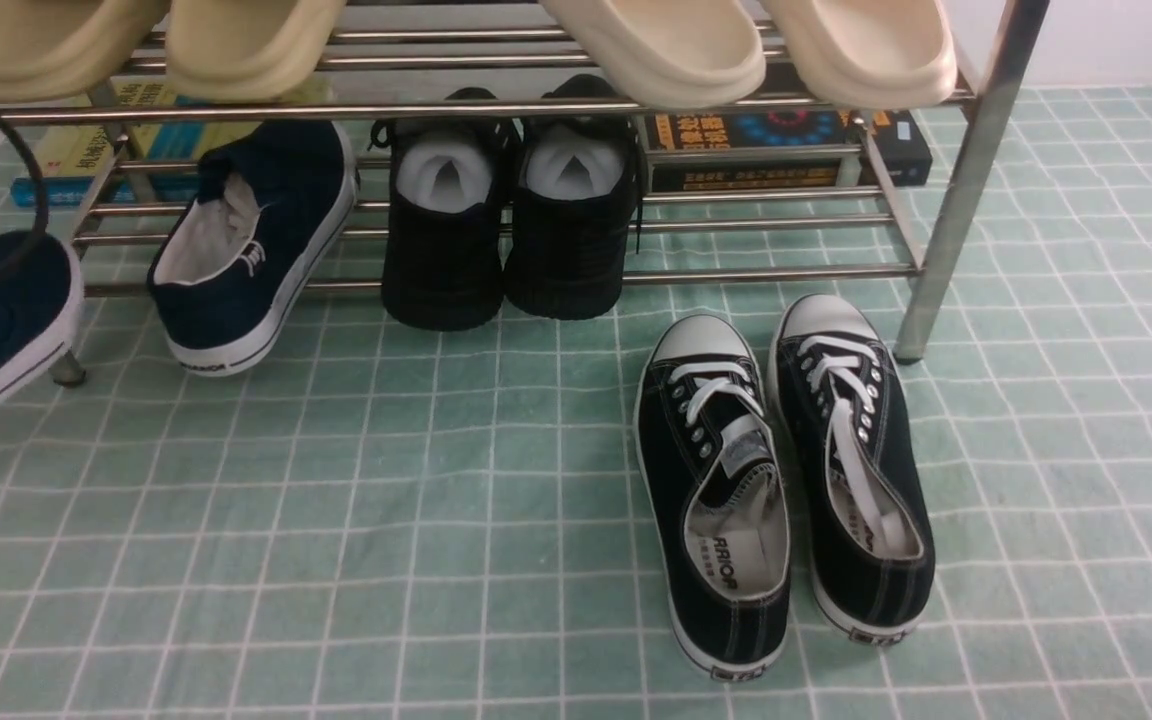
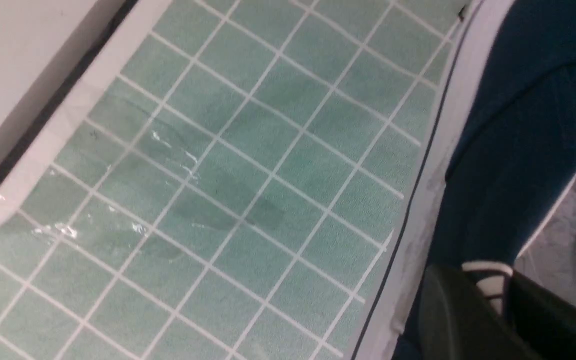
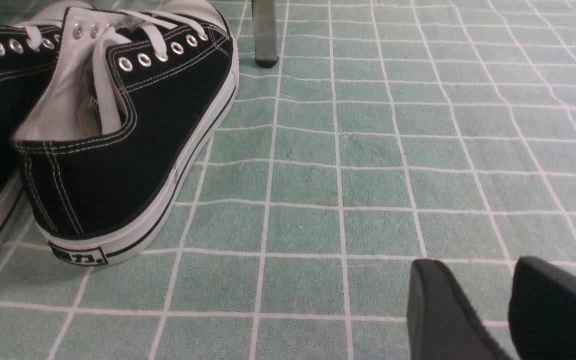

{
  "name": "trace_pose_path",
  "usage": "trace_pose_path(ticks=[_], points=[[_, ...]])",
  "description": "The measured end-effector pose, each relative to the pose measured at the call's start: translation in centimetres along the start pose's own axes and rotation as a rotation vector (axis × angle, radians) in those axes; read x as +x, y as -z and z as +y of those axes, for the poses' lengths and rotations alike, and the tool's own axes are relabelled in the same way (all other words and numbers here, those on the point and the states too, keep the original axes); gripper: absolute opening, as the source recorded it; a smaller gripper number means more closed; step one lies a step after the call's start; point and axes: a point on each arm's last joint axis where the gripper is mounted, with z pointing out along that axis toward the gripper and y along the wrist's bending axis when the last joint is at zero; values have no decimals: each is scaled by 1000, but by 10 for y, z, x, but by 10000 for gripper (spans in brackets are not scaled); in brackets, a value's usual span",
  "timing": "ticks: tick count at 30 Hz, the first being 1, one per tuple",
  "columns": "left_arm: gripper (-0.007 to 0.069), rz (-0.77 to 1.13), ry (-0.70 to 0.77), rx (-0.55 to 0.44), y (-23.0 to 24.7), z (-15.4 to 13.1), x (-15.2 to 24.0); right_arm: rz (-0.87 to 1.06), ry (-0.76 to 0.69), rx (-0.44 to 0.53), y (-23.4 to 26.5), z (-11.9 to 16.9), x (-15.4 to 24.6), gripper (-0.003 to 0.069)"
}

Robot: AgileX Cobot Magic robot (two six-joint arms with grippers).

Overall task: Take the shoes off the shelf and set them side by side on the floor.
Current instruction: 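Set the held shoe down on the floor in front of the rack with the left gripper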

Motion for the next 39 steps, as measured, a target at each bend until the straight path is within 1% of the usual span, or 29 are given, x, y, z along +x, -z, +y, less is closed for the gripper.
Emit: trace_pose_path(ticks=[1, 4, 5, 11, 19, 23, 26, 27, 30, 32, 35, 39], points=[[50, 3, 7, -1, -7, 2, 11, 0, 0, 0, 0, 0, 0, 237], [50, 1, 17, 2, -18, 5, 24, 0, 0, 0, 0, 0, 0, 237], [50, -6, 21, 11, -28, 5, 33, 0, 0, 0, 0, 0, 0, 237], [50, -35, 25, 51, -56, 5, 54, 0, 0, 0, 0, 0, 0, 237], [50, -29, 22, 62, -78, 3, 61, 0, 0, 0, 0, 0, 0, 237], [69, 4, 6, 45, -88, 2, 62, 0, 0, 0, 0, 0, 0, 237], [135, 37, -5, 30, -97, 2, 64, 0, 0, 0, 0, 0, 0, 237], [141, 39, -5, 29, -97, 2, 64, 0, 0, 0, 0, 0, 0, 237], [259, 28, -6, 20, -88, 1, 54, 0, 0, 0, 0, 0, 0, 237], [310, 3, 0, 20, -77, 1, 44, 0, 0, 0, 0, 0, 0, 237], [354, -22, 8, 8, -56, 0, 27, 0, 0, 0, 0, 0, 0, 237], [360, -27, 9, -8, -36, 0, 11, 0, 0, 0, 0, 0, 0, 237]])
